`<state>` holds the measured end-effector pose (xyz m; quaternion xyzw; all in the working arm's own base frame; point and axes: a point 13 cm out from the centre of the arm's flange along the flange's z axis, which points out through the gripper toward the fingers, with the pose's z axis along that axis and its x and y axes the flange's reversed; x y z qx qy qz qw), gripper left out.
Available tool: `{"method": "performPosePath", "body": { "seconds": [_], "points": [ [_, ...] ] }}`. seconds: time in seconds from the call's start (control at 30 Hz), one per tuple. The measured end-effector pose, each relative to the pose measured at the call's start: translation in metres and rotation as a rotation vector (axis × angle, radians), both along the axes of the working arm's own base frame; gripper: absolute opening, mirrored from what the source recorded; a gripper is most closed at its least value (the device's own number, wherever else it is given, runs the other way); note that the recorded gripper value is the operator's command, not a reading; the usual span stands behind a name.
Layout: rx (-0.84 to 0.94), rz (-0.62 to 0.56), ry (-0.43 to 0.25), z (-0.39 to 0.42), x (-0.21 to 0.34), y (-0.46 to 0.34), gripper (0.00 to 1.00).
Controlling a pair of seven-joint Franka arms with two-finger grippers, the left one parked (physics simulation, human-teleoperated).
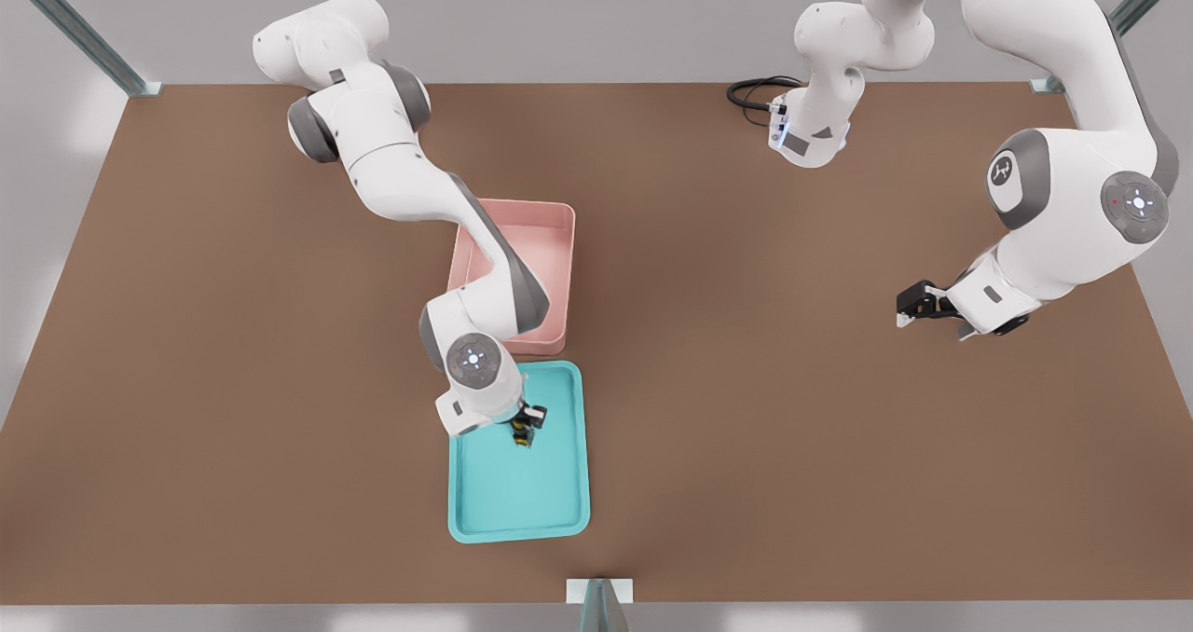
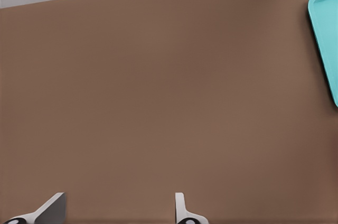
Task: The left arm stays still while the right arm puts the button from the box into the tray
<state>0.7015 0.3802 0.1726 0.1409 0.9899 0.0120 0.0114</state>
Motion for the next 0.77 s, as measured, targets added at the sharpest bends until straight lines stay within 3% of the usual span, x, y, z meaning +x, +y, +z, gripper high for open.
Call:
{"method": "performPosePath", "body": {
  "seconds": [0.1,0.17,0.3,0.4,0.53,0.77],
  "points": [
    [0.036,-0.031,-0.049,0.073,0.014,-0.020,1.00],
    [0.037,-0.088,-0.039,0.158,0.014,-0.104,1.00],
    [-0.038,-0.199,0.116,0.213,-0.045,-0.297,1.00],
    [-0.011,-0.205,0.195,0.231,-0.113,-0.379,1.00],
    [0.021,-0.121,0.226,0.231,-0.129,-0.407,1.00],
    [0.036,0.131,0.244,0.221,-0.118,-0.333,1.00]
  ]
}}
